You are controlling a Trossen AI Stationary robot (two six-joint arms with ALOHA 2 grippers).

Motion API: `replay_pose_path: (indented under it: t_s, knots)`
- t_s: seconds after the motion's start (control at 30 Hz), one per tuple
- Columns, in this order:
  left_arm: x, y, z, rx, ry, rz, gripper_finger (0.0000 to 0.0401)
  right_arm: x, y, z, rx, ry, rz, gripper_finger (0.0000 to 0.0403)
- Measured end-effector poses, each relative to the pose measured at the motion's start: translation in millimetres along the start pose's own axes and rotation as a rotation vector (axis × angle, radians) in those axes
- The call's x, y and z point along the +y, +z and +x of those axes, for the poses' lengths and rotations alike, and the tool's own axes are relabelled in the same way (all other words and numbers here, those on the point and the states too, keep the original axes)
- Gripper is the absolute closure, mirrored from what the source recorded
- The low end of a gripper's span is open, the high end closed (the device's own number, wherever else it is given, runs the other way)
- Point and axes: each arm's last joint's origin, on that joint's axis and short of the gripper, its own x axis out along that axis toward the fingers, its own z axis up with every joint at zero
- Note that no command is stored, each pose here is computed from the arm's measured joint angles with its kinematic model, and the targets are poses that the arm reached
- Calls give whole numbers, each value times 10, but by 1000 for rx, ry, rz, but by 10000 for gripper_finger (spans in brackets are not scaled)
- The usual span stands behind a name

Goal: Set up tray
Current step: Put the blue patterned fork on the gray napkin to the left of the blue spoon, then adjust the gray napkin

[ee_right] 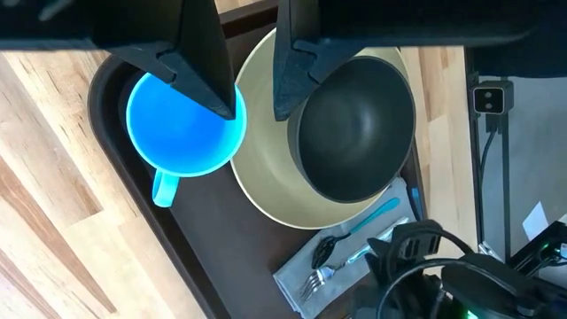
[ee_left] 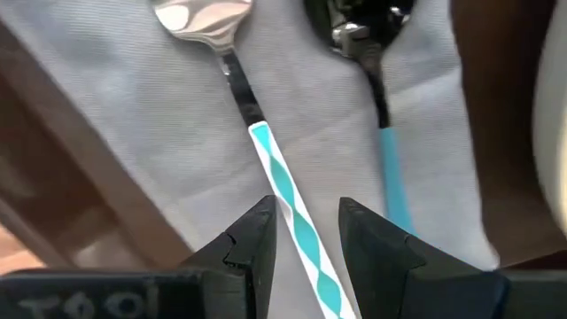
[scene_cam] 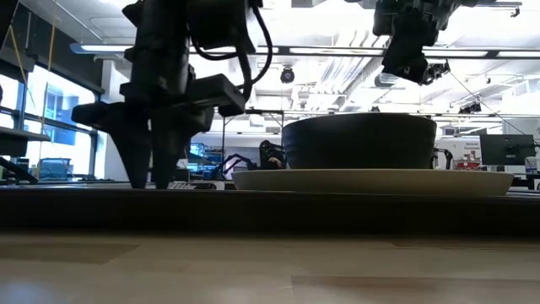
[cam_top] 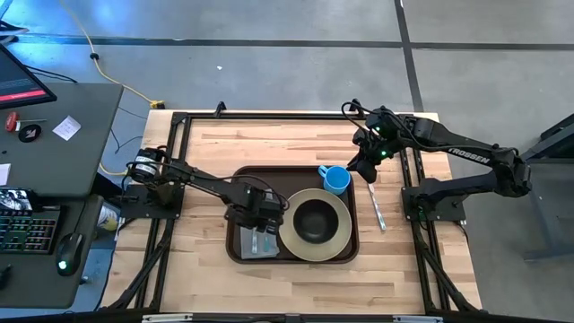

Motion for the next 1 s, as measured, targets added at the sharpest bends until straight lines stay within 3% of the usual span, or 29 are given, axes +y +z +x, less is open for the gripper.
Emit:
replay_pose_path:
  t_s: [0.67,1.0]
  knots:
    - [-43,5,-3,-6,-44,7,245,-2,1,0,-2,-7,-7,332]
    - [112,-24,-9,47,112,42,245,-2,1,0,-2,-7,-8,332]
